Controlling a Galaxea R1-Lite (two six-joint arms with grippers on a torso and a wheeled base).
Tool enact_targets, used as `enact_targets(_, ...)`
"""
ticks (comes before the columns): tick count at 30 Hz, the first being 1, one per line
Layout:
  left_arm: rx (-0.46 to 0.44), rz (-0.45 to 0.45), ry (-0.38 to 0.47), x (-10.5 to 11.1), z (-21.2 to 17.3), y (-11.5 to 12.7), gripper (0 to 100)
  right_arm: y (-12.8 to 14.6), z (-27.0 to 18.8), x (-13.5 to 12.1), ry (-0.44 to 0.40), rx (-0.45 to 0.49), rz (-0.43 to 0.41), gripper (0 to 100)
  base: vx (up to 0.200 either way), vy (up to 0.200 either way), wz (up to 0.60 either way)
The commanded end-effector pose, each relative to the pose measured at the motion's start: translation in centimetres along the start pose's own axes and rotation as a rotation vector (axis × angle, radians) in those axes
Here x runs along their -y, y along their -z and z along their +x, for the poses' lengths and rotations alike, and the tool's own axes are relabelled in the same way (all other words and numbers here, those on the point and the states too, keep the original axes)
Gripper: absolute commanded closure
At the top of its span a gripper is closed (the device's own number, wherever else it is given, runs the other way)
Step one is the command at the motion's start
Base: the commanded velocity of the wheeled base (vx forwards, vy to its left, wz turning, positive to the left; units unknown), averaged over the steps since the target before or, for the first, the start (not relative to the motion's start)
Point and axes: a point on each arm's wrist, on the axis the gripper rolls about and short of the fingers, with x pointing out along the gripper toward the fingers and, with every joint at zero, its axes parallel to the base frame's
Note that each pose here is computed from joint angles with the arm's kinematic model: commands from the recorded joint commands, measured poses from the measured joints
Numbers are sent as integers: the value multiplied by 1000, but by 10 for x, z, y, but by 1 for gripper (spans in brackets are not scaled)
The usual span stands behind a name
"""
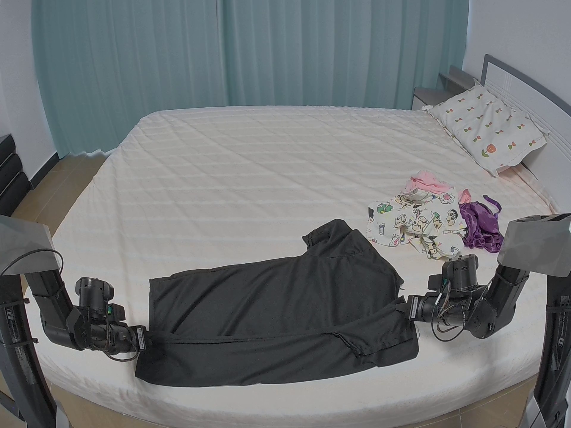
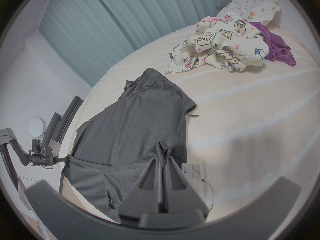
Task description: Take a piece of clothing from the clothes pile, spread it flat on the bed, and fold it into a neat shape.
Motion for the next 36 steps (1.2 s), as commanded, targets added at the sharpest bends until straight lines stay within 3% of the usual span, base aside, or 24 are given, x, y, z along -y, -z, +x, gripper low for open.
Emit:
enact_targets(1,-5,0,-1,0,1,1,100,1,2,0,-1,-4,0,100,0,0,0)
enact_targets(2,-5,-1,-1,0,1,1,0,2,3,-1,-2,-7,-2,100,0,0,0)
enact_targets(7,-2,-1,0,0,1,0,0,6,8,-6,-5,-16,-18,100,0,0,0)
enact_targets(8,-2,-1,0,0,1,0,0,6,9,-5,5,-16,-17,0,0,0,0)
enact_targets(12,6,-13,1,0,1,-2,0,1,4,-9,53,40,-20,0,0,0,0)
enact_targets(17,63,-79,36,3,-6,-15,0,-16,-6,-9,54,142,168,0,0,0,0)
enact_targets(21,95,-153,84,7,-10,-24,0,-22,-8,-11,34,162,255,0,0,0,0)
enact_targets(36,118,-191,95,8,-11,-31,0,-21,-7,-12,29,158,268,0,120,0,0)
